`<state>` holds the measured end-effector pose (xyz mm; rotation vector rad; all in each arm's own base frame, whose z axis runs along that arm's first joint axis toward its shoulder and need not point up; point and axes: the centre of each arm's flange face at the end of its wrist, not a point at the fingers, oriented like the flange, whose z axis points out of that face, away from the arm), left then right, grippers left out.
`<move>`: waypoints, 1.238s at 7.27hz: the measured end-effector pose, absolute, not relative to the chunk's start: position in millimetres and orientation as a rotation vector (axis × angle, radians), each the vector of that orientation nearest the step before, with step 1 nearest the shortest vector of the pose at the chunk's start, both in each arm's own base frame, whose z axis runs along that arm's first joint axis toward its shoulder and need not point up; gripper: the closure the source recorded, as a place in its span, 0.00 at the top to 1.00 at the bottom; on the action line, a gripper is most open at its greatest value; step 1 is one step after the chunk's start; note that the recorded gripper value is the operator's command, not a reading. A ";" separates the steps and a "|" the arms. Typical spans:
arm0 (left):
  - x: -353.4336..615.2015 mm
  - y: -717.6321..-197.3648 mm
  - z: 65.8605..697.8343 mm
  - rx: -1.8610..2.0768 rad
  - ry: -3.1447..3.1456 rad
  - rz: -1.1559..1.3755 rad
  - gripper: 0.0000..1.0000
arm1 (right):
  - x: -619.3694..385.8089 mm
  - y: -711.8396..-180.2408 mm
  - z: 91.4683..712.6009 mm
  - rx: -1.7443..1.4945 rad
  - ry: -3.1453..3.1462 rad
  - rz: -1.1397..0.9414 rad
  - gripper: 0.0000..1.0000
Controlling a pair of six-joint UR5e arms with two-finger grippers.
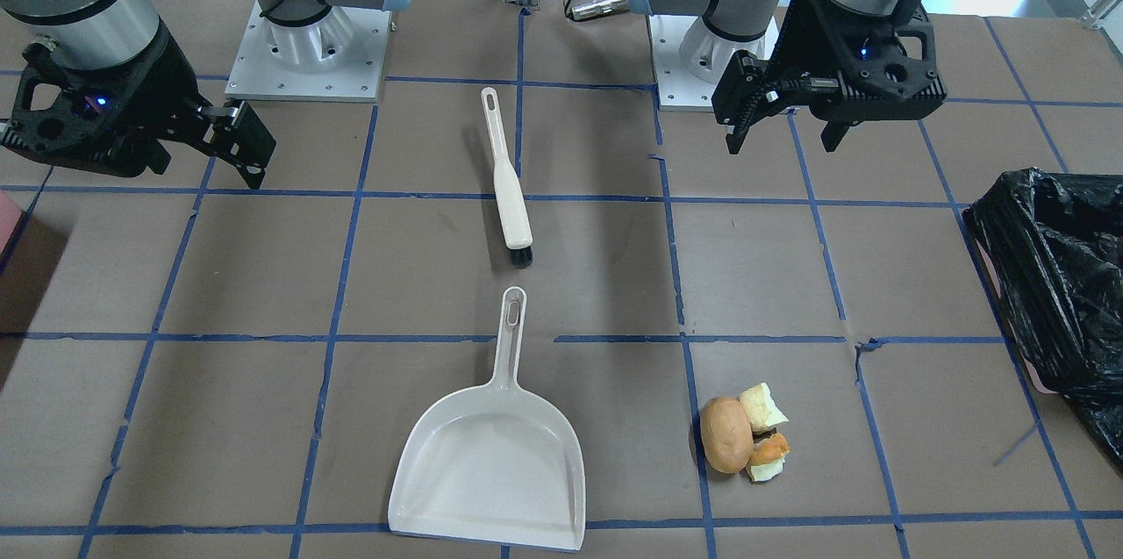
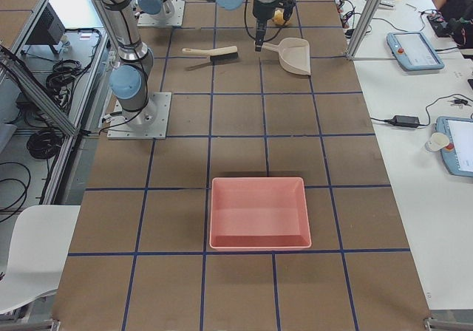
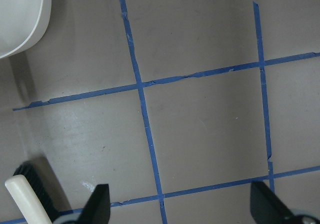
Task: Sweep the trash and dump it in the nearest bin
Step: 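Move the right gripper down to the white brush handle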
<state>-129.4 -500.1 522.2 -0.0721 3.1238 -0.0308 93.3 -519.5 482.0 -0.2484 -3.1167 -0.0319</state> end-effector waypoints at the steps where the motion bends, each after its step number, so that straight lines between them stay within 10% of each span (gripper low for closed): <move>1: -129.3 -500.6 521.7 -0.073 3.125 -0.029 1.00 | 95.3 -526.3 479.6 -0.247 -3.133 -0.009 1.00; 5: -132.2 -502.0 511.7 -0.066 3.131 -0.002 1.00 | 178.1 -556.9 412.6 -0.242 -3.165 -0.012 0.99; 9: -135.0 -510.1 496.2 -0.039 3.135 0.006 1.00 | 250.7 -441.0 401.2 -0.234 -3.194 0.075 1.00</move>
